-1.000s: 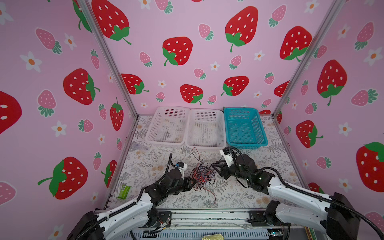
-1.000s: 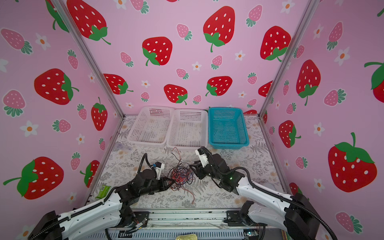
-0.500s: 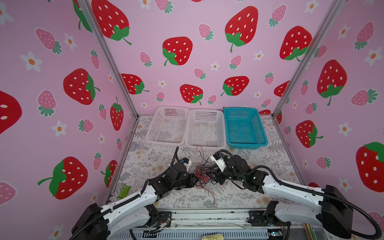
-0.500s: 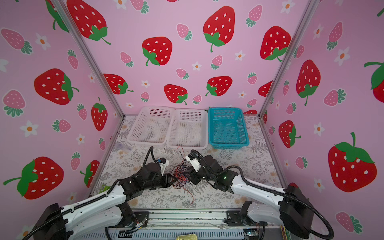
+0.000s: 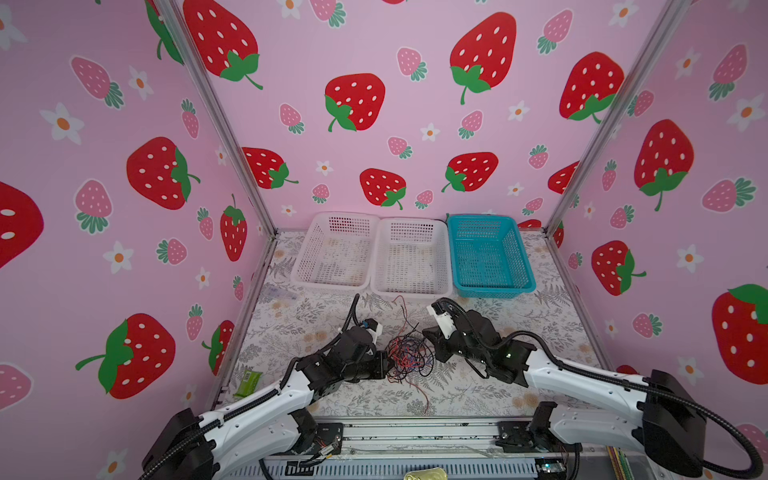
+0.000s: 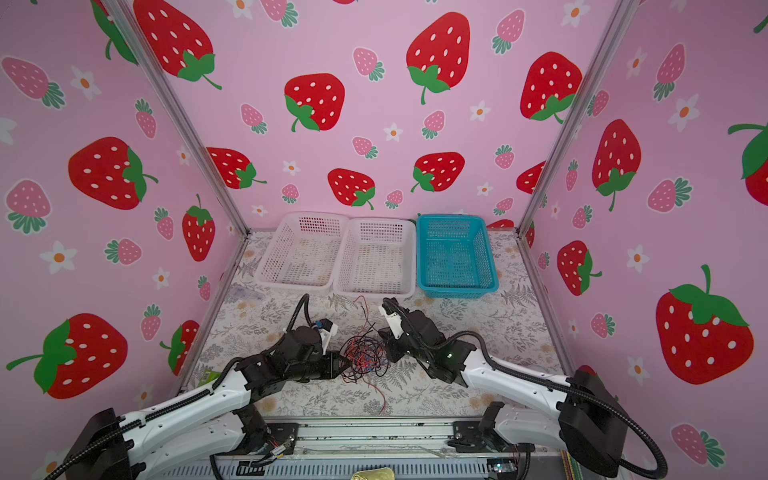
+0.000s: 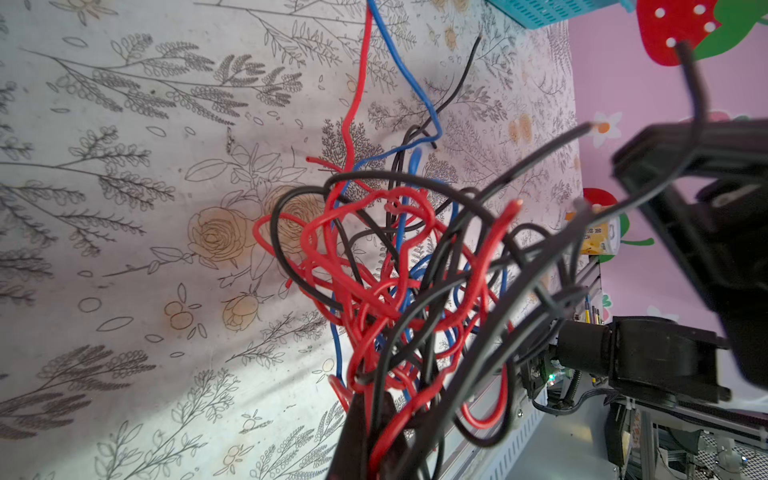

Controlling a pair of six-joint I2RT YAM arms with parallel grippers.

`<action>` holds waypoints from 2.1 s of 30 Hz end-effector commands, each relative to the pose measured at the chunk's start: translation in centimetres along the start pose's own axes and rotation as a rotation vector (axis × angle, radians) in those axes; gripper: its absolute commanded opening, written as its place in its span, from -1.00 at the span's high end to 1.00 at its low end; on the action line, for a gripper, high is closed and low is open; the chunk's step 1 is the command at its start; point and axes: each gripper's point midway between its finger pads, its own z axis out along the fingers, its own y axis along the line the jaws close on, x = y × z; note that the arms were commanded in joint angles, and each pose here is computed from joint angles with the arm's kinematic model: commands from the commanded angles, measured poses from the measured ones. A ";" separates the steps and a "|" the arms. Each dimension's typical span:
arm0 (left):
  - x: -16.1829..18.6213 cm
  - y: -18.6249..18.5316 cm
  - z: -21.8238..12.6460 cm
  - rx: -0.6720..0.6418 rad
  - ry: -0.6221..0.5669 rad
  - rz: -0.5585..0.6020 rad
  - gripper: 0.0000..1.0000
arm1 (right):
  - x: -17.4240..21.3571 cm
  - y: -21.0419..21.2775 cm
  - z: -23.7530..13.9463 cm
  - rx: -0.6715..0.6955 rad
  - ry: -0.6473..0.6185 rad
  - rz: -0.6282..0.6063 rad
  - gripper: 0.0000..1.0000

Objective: Untangle the cables
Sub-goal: 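Grasp the wire tangle with the left gripper while the right gripper grasps a black wire, then pull the black wire out with the right gripper toward the white basket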

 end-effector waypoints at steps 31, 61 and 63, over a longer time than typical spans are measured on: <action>-1.5 -1.2 -1.4 0.059 -0.049 0.039 1.00 | -0.2 0.2 -0.6 -0.059 -0.026 0.033 1.00; 0.2 1.5 0.2 -0.016 0.005 0.030 0.04 | -21.0 0.9 -14.5 0.065 -0.437 -0.061 1.00; 0.0 1.4 0.2 -0.013 0.000 0.028 0.04 | -22.5 1.0 -15.6 0.084 -0.467 -0.071 1.00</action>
